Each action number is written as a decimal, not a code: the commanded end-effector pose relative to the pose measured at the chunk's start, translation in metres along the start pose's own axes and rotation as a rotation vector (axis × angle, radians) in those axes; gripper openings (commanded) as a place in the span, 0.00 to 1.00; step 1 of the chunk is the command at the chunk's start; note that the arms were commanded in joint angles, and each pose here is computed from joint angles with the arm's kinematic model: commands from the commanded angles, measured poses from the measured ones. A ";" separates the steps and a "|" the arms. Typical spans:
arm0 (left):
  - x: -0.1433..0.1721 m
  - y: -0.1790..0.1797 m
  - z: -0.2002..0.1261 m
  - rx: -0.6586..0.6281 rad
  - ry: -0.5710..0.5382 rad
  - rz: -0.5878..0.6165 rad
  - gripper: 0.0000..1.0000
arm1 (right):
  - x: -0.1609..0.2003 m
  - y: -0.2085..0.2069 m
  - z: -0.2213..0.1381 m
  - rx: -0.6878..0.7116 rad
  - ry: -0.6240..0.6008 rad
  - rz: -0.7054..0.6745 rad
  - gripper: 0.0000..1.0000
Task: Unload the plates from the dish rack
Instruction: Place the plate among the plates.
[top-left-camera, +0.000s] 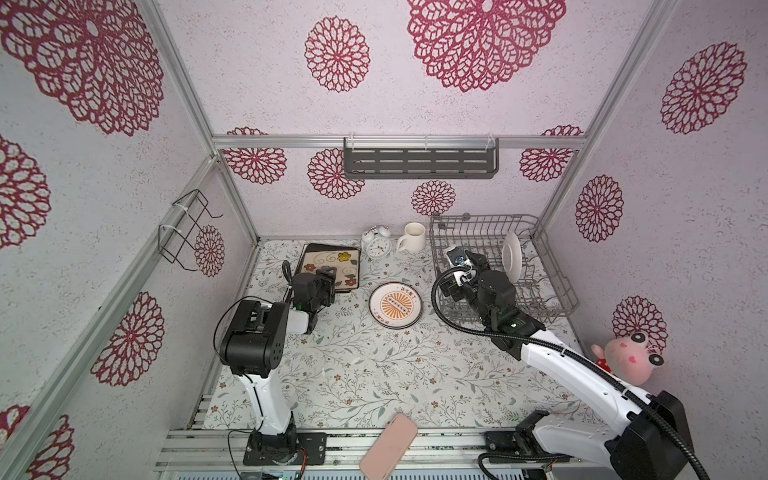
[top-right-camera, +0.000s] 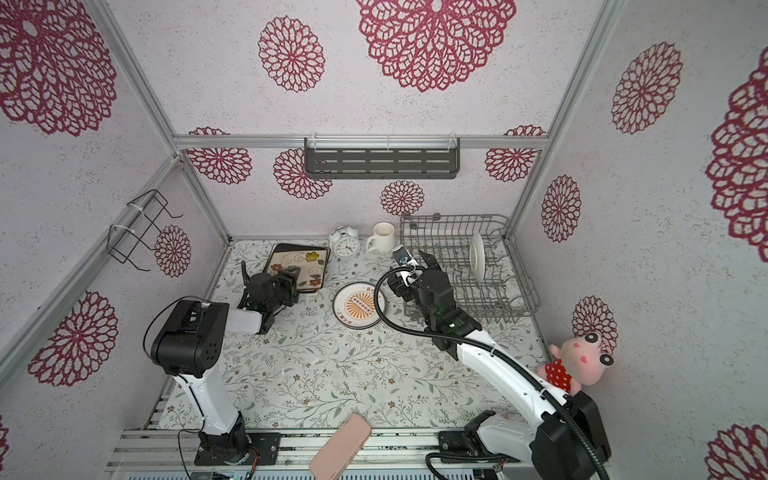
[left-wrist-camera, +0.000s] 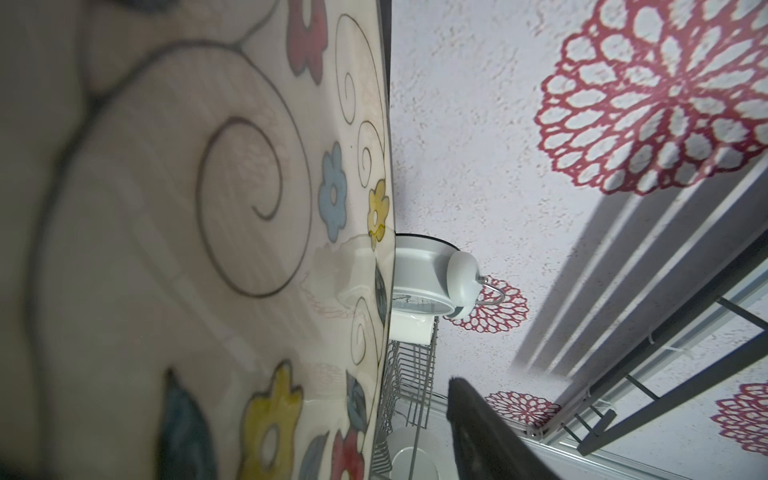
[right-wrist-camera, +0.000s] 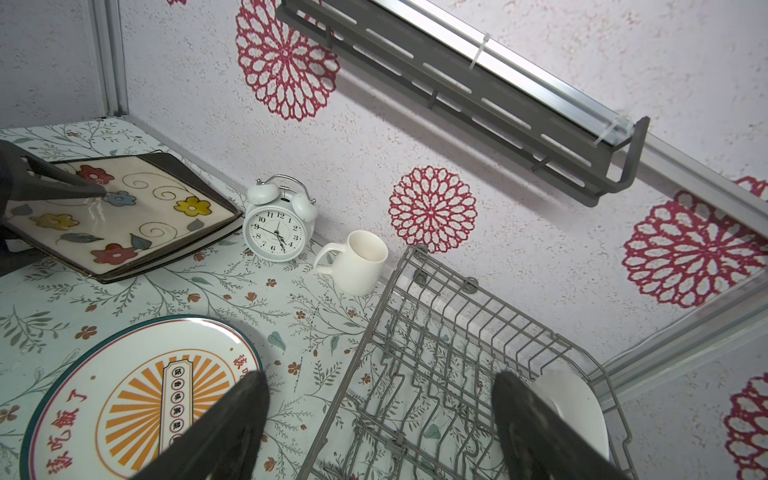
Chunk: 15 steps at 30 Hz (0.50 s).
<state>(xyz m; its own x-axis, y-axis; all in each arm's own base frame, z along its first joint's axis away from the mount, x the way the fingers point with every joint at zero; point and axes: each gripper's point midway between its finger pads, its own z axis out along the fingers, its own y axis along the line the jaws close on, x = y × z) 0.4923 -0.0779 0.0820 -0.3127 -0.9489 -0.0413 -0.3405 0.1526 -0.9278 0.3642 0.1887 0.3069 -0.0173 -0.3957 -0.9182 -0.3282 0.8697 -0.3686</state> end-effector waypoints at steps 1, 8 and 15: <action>0.007 0.047 -0.006 -0.189 0.055 -0.001 0.70 | -0.003 -0.009 -0.004 0.036 -0.016 0.032 0.86; 0.005 0.043 -0.008 -0.245 0.113 0.021 0.66 | 0.002 -0.009 -0.007 0.037 0.002 0.025 0.81; 0.013 0.054 -0.001 -0.305 0.195 0.021 0.59 | 0.010 -0.010 -0.009 0.048 0.013 0.030 0.80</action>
<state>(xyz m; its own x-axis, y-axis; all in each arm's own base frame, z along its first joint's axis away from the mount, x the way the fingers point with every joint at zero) 0.4940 -0.0801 0.0764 -0.4331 -0.9008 -0.0314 -0.4440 0.2435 -0.8623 0.3605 0.1820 0.2836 -0.0672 -0.4263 -0.9021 -0.3296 0.8629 -0.3832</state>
